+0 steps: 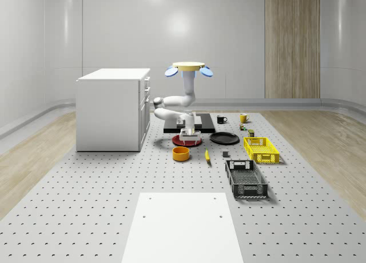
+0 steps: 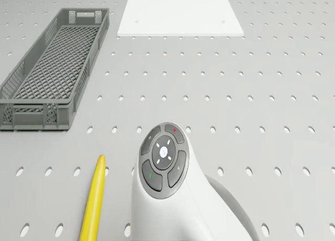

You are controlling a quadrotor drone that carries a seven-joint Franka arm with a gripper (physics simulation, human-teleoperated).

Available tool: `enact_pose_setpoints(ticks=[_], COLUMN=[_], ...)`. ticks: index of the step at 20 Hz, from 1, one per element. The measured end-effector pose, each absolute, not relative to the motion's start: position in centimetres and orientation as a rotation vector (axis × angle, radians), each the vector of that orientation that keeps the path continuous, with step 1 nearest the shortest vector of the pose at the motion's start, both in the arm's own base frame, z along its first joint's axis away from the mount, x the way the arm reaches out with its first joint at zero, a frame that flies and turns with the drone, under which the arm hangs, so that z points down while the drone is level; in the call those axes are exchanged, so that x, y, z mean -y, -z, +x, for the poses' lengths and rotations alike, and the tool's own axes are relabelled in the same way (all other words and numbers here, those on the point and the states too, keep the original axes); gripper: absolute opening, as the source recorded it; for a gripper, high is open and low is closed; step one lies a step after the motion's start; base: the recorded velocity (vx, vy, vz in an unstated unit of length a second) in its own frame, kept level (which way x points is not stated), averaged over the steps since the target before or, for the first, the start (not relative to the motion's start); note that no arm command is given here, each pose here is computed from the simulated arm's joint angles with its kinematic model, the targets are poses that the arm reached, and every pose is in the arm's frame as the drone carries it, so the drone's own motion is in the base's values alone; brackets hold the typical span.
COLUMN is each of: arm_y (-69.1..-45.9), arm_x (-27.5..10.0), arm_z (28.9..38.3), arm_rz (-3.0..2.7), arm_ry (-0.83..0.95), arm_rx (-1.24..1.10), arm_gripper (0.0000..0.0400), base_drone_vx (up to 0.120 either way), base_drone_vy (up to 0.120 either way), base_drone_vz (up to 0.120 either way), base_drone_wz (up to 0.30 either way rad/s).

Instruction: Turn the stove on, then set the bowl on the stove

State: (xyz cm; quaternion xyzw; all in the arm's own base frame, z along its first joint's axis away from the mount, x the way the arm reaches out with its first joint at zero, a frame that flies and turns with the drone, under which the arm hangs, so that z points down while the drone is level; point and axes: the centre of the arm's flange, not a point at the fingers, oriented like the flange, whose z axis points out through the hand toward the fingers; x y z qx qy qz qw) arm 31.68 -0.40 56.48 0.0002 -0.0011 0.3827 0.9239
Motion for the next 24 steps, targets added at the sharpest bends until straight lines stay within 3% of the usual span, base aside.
enact_pose_setpoints(ticks=[3,8,24], arm_y=[-56.5,-56.5,-59.4], arm_x=[0.4,0.4,-1.0], arm_z=[31.68,31.68,31.67], arm_rz=[0.0,0.0,0.0], arm_ry=[-0.786,-0.786,-0.786], arm_rx=[0.002,0.002,0.002], arm_gripper=[0.04,0.04,0.04], base_drone_vx=[0.12,0.104,0.0], base_drone_vy=[0.0,0.0,0.0], base_drone_vz=[-0.093,0.0,0.0], base_drone_wz=[0.0,0.0,0.0])
